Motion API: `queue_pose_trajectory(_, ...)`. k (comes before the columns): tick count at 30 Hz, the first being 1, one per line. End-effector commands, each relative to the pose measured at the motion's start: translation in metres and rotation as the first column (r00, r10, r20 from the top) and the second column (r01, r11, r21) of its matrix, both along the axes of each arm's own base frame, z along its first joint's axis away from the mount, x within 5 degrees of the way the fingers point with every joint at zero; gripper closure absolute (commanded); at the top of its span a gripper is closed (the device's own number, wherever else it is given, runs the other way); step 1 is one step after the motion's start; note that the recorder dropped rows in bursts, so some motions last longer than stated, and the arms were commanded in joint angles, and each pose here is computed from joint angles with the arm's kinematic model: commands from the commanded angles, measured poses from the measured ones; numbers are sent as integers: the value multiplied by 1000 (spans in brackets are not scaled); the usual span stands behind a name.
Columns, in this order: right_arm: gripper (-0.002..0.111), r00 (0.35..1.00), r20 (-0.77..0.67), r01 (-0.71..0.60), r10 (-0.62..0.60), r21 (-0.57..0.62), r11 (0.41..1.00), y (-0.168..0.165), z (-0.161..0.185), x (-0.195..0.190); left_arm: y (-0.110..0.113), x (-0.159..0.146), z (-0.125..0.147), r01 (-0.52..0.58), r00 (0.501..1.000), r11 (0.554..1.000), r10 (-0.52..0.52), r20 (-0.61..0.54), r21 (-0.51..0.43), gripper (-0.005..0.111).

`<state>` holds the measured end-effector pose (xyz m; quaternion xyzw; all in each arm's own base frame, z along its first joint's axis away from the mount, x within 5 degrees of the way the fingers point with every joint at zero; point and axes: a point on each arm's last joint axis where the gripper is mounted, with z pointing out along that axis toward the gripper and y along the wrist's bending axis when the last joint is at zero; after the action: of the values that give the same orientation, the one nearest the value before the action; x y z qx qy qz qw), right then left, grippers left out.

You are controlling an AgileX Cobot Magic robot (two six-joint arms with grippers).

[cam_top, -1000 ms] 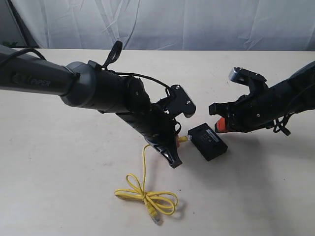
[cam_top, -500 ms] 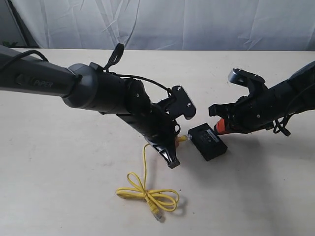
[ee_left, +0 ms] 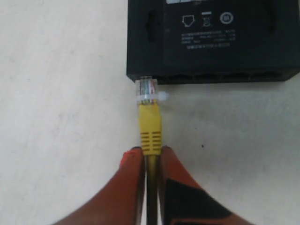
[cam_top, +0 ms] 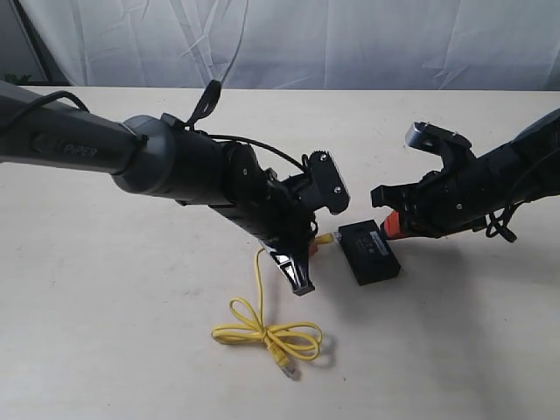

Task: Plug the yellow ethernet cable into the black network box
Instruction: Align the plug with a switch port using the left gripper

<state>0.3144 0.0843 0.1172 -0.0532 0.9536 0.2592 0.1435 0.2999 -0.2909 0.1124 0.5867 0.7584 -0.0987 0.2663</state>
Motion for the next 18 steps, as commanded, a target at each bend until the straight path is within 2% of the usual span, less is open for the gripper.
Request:
queue_pose_trajectory(1,108,1000,2,-2,2,0,1000,0,0,0,-1,1,-1,-9,1000,1000,9,9,-7,107)
queue_pose_trajectory(10,108,1000,6,2,-1,-4,1000,0,0,1,-1,0,-17,-4,1000,1000,4,-18,20,107)
queue_pose_trajectory(18,108,1000,16,12,-11,-16,1000,-1,0,2,0,-5,-19,83,996,995,-81,-40,54,107)
